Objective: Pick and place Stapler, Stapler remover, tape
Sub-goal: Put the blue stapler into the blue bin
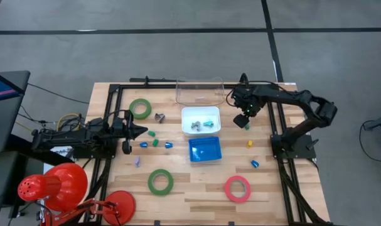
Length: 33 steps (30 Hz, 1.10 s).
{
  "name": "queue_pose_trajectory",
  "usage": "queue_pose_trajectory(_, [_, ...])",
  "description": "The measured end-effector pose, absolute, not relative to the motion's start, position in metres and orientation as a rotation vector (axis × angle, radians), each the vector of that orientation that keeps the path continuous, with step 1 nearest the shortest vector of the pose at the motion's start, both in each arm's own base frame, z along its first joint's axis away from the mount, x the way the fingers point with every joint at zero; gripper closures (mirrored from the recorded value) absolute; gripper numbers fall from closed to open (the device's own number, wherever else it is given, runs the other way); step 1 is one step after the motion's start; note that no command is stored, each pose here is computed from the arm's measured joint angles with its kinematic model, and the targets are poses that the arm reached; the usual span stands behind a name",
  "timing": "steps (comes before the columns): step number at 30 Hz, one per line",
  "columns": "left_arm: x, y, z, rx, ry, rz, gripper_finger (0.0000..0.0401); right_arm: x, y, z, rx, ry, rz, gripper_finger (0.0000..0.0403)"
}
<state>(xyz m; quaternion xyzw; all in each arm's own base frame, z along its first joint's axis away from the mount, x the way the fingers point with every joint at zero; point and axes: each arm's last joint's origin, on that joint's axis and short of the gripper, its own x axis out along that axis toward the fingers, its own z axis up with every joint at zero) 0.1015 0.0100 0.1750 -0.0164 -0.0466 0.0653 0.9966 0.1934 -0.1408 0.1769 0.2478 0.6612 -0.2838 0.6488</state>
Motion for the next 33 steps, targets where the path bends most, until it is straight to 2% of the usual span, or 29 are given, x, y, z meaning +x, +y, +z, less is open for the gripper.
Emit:
queue_pose_trajectory(15, [0.101,0.010,0.175,-0.033,-0.093,0.131,0.0398,0.199,-0.158,0.146,0.602,1.564,-0.654,0.0170])
queue_pose_trajectory(27, [0.101,0.010,0.175,-0.033,-0.093,0.131,0.0398,0.200,-0.158,0.142,0.605,1.578,-0.647,0.0279])
queue_pose_trajectory(33, [0.101,0.010,0.175,-0.033,-0.094,0.131,0.0398,0.200,-0.158,0.142,0.605,1.578,-0.646,0.0309])
